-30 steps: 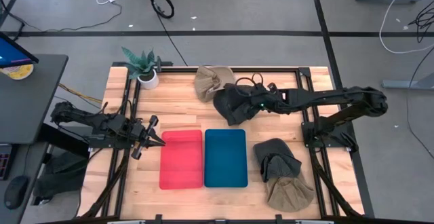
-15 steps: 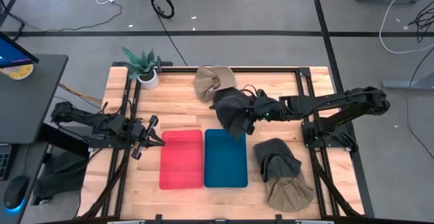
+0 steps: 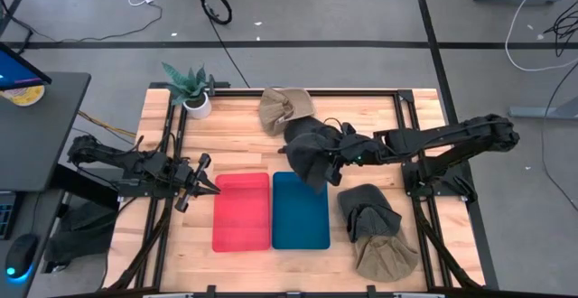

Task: Pick & Place hat
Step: Put the top right black cap into the blue bin

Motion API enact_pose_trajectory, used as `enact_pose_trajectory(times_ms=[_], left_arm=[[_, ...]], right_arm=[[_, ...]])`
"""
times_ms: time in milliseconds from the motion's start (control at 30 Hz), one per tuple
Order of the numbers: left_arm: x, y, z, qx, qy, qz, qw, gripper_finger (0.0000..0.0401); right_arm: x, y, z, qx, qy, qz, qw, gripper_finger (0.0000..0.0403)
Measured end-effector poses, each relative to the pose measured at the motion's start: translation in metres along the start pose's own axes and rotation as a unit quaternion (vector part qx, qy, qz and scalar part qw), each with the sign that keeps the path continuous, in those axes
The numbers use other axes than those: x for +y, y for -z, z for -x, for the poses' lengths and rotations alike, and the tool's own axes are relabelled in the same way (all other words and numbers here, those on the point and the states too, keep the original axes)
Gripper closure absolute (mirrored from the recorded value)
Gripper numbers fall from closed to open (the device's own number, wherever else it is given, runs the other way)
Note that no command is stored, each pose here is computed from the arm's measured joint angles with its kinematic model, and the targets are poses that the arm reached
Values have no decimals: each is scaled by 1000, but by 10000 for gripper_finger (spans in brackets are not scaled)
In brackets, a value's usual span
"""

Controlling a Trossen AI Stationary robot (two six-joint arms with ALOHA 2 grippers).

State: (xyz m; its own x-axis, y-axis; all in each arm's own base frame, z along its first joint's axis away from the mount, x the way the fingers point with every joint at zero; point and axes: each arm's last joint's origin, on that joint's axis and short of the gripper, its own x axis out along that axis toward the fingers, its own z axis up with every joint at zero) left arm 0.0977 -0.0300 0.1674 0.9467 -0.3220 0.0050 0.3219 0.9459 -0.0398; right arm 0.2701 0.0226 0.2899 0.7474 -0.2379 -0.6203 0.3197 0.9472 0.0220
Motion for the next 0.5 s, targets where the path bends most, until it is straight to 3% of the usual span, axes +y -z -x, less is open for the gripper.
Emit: enact_pose_trajectory(times_ms=[500], left_arm=[[0, 0, 0, 0, 0, 0, 1000, 367]], right_arm=[[37, 13, 16, 27, -108, 56, 992, 399]])
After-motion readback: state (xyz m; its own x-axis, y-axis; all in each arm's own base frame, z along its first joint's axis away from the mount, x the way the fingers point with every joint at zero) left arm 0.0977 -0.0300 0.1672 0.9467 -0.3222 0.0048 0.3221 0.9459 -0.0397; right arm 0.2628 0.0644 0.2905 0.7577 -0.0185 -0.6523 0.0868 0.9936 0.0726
